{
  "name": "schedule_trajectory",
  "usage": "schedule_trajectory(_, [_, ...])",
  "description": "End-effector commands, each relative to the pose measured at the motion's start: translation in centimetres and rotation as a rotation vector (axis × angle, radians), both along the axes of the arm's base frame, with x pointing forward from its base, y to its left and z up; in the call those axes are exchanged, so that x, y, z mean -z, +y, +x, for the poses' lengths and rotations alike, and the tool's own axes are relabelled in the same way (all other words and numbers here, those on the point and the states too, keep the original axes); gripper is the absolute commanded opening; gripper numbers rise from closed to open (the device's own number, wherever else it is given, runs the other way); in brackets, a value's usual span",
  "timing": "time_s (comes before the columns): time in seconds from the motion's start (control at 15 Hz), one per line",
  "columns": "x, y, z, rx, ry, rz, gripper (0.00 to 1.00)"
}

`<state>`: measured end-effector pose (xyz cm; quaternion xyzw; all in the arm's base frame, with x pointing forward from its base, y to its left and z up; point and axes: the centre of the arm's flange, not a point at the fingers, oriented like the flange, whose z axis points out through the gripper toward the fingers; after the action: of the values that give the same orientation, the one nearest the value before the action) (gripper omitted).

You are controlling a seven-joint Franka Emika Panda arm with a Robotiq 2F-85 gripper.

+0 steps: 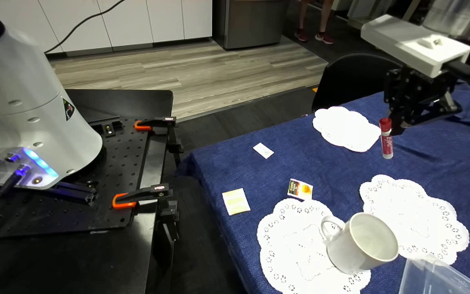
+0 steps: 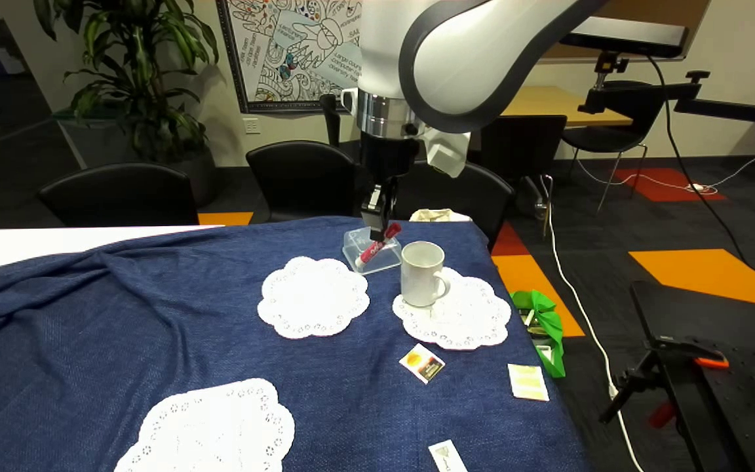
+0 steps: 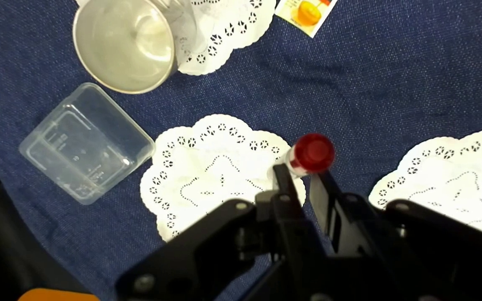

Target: Remove the marker from the mug and put it on the table

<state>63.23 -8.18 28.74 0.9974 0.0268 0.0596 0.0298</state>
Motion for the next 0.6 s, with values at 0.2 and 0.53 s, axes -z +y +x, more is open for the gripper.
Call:
schedule_trajectory(0.2, [0.2,0.0,0.0,0.040,-0.053,0.012,0.04])
schedule_trajectory(0.53, [1.2,2.0,1.4,0.117,-0.189,0.002,0.04])
